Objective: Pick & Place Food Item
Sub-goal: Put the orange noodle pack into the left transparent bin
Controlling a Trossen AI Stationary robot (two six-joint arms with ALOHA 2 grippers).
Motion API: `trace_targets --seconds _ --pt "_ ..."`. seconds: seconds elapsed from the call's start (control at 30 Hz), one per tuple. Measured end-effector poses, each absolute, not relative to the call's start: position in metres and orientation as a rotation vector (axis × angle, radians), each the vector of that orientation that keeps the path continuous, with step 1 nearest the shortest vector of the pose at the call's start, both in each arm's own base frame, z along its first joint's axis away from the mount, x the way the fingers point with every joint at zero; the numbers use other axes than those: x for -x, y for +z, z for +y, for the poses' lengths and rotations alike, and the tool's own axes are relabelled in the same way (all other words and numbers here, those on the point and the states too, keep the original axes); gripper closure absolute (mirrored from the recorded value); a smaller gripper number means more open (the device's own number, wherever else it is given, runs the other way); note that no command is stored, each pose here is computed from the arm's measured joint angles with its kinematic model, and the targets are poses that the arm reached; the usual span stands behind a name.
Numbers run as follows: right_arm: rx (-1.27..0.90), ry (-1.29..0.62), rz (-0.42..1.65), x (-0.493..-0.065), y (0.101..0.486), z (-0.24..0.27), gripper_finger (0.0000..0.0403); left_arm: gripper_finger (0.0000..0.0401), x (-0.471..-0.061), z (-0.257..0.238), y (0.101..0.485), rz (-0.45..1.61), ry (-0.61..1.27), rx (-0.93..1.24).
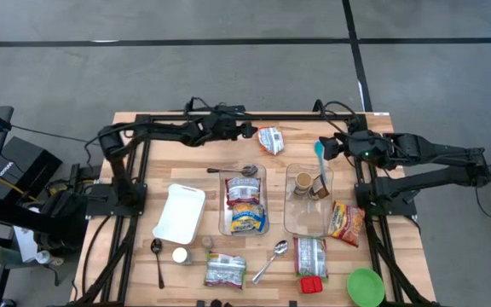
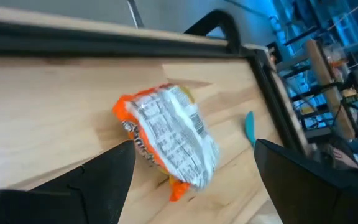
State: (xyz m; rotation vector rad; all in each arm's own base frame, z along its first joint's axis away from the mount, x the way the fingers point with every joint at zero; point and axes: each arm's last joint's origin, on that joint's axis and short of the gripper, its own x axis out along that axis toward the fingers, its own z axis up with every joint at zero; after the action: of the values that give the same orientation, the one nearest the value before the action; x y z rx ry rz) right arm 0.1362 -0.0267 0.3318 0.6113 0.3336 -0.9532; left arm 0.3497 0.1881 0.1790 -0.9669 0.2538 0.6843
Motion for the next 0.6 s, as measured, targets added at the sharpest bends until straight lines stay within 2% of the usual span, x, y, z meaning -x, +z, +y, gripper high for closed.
trace_targets --seconds 0.3,0.6 --pt "-0.62 -0.939 0.342 -0.136 0.332 -0.026 0.0098 0.0077 -0.364 0.196 0.153 0.316 0.753 1.095" --pt "-0.619 -0.939 0.342 -0.136 0.332 -0.026 0.0098 0.0077 -0.365 0.199 0.153 0.293 0.814 1.087"
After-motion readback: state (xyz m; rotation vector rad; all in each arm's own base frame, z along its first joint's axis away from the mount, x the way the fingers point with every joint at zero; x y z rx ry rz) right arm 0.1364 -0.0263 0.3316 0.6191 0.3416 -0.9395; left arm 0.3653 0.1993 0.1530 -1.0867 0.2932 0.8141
